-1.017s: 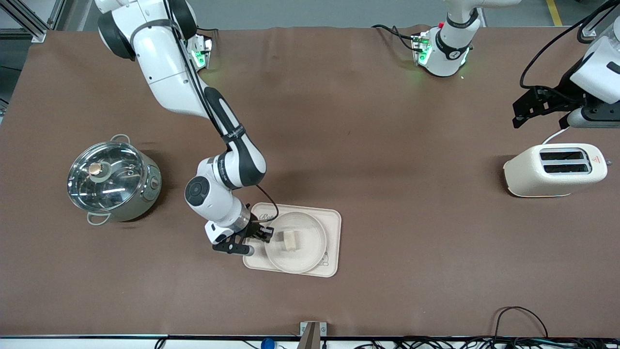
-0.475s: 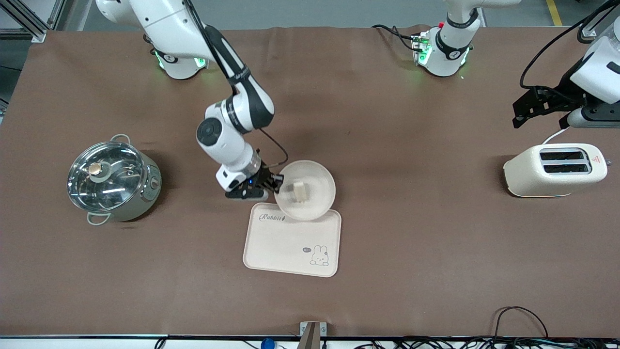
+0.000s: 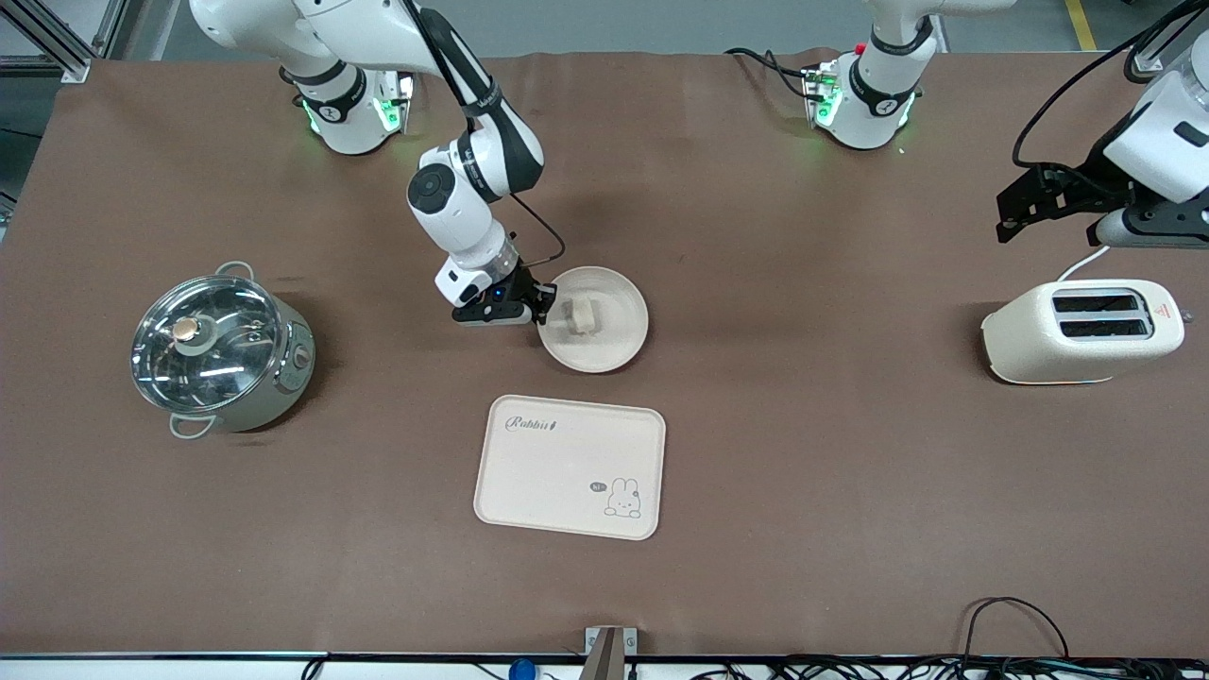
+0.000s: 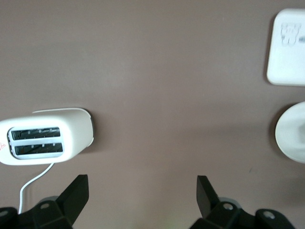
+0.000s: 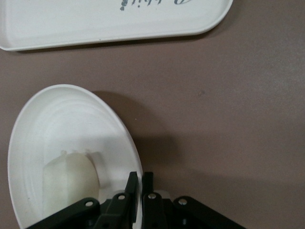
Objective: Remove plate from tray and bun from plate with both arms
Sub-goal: 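Release the plate with the right gripper while the left gripper reaches the bun, then grasp the bun with the left gripper while the right gripper returns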
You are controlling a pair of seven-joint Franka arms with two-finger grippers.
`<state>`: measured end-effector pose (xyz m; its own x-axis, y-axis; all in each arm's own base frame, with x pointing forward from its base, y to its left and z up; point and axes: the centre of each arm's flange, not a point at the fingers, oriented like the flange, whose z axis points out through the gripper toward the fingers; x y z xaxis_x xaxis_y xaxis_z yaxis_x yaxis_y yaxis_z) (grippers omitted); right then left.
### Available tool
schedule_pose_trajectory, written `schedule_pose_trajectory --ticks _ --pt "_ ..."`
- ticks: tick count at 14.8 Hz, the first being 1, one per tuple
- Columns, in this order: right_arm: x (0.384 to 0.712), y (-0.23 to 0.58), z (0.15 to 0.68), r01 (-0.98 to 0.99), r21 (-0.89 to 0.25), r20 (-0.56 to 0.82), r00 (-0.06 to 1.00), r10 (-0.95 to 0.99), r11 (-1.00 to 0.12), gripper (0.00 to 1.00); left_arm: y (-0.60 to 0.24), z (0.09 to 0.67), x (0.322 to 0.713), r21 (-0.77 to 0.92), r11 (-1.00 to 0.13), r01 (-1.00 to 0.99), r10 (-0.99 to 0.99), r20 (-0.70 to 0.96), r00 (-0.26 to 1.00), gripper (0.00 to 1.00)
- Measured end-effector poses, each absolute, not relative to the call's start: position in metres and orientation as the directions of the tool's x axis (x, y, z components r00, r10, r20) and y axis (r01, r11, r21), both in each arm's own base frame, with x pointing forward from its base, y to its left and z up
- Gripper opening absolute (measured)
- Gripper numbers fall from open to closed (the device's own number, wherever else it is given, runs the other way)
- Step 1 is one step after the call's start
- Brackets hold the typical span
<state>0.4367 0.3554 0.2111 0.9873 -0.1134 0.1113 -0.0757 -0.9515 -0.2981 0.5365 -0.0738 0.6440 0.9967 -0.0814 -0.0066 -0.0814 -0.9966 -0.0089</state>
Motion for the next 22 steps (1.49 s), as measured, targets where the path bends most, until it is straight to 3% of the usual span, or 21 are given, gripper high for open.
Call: schedule_pose_trajectory --ticks 2,6,10,15,17,22 --pt "0.439 0.353 0.212 -0.113 -0.304 0.103 0.983 -0.151 -0.946 0.2 -0.076 0.64 0.535 0.013 -0.997 -0.076 -0.076 -0.029 0.997 1.0" --pt "0.455 0.34 0.242 -0.161 -0.331 0.061 0.98 -0.191 -0.93 0.6 -0.114 0.623 0.535 0.12 -0.992 0.039 0.033 -0.052 0.998 1.0" --pt "0.504 0.25 0.309 -0.187 -0.376 -0.05 0.982 -0.181 -0.908 1.0 -0.268 0.56 0.522 0.146 -0.98 0.132 0.125 -0.057 0.991 1.0" --pt "0.537 0.118 0.445 -0.078 -0.208 -0.135 0.99 -0.051 -0.975 1.0 -0.402 0.426 0.513 0.106 -0.99 0.098 0.094 -0.043 0.995 1.0" --pt "0.545 0.076 0.5 -0.067 -0.15 -0.1 0.994 -0.052 -0.986 1.0 -0.448 0.376 0.497 0.087 -0.987 0.136 0.136 -0.015 0.991 1.0" --pt "0.545 -0.025 0.58 0.018 -0.086 -0.059 0.998 0.023 -0.996 1.0 -0.535 0.276 0.441 0.032 -0.985 0.172 0.172 0.002 0.985 1.0"
